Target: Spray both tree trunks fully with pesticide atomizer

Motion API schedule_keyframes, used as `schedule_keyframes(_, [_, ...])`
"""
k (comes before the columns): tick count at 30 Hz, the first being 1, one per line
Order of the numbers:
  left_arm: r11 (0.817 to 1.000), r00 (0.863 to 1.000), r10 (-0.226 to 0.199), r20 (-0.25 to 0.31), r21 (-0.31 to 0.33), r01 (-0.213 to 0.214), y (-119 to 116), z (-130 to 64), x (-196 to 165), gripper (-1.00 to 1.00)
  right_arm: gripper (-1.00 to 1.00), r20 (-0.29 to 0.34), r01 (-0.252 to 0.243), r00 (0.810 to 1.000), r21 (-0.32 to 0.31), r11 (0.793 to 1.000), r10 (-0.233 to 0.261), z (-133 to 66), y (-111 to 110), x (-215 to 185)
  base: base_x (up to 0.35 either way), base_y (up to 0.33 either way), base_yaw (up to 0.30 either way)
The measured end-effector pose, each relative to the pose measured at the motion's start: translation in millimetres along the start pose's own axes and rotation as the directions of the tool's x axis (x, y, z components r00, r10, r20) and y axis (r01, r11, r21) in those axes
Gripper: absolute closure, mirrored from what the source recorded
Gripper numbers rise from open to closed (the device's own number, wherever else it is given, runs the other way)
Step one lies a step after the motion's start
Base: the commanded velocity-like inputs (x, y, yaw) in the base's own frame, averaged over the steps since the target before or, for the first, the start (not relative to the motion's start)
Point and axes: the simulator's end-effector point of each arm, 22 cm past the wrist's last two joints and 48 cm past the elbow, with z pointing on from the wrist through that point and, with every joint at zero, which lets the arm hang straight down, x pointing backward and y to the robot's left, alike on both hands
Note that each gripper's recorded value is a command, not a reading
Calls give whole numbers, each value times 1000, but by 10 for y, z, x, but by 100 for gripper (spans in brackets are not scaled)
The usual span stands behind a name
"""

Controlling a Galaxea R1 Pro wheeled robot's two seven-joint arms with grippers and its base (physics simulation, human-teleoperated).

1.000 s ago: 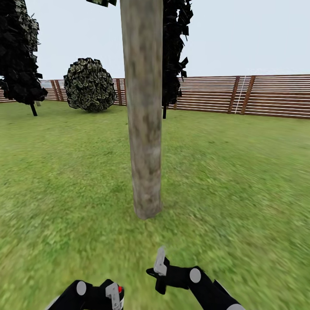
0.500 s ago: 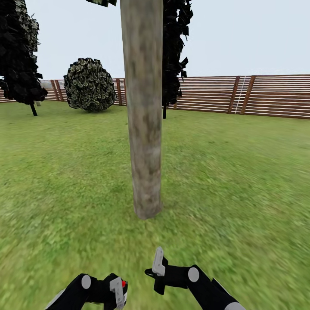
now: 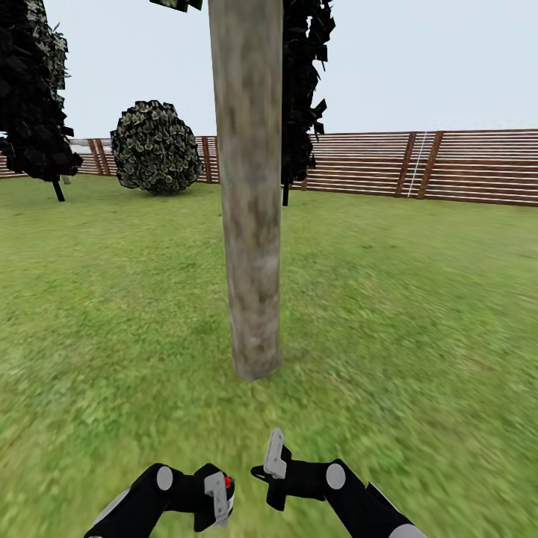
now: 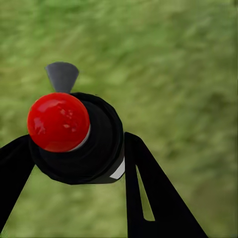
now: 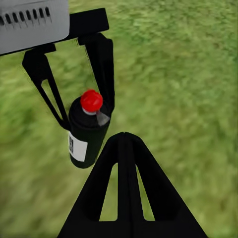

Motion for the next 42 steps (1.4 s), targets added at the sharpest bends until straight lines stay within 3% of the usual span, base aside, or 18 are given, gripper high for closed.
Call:
schedule_keyframes(18, [999, 999, 28, 33, -25, -27, 94, -4, -238, 100, 100, 16, -1, 1000, -6, 1000, 1, 63, 42, -94, 0, 0, 0])
schedule_keyframes(42, [998, 996, 58, 62, 29, -60, -30, -12, -288, 100, 100, 14, 0, 1000, -5, 1000, 0, 52, 35, -80, 0, 0, 0])
